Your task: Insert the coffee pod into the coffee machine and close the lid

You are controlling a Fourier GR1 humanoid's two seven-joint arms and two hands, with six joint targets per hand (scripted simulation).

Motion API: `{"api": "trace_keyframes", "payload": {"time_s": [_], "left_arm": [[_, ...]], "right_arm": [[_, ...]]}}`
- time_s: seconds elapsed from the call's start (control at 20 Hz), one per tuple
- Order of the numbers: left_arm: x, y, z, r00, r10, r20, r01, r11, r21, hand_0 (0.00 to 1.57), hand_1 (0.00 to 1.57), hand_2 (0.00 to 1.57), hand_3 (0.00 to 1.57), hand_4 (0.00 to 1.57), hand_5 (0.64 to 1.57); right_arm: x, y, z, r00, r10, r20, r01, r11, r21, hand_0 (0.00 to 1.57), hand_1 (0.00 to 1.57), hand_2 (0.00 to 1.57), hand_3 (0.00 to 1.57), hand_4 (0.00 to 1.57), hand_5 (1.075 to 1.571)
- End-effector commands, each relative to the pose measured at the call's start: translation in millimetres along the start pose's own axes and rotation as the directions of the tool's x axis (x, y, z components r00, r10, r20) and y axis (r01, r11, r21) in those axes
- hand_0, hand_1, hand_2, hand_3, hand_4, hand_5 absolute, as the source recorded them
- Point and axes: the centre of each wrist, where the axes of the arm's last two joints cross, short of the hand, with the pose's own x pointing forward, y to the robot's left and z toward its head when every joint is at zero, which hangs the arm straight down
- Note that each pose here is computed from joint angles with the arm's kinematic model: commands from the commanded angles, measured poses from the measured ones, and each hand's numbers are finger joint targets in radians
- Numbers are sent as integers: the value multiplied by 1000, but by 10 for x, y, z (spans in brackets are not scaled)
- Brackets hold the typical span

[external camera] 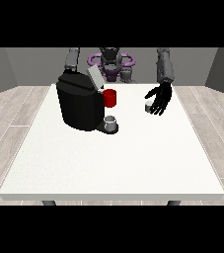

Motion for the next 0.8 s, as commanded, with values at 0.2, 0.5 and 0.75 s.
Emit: {"api": "trace_keyframes", "payload": {"time_s": [0.2, 0.5, 0.75], "left_arm": [[99, -309, -112, 981, -188, 51, 189, 982, -7, 1038, 1038, 1105, 908, 462, 1571], [-170, -204, -36, 943, -333, 2, 332, 939, -95, 872, 872, 1024, 880, 339, 1571], [-106, -258, -109, 929, -369, -22, 355, 909, -218, 789, 789, 960, 845, 392, 1571]], "right_arm": [[-116, -32, -70, 999, -13, -39, 14, 1000, 16, 0, 0, 0, 0, 0, 1571], [-5, -29, -124, 1000, -19, -23, 20, 999, 30, 0, 0, 0, 0, 0, 1571], [-350, 94, 79, 992, -40, -118, 40, 999, 1, 0, 0, 0, 0, 0, 1571]]}}
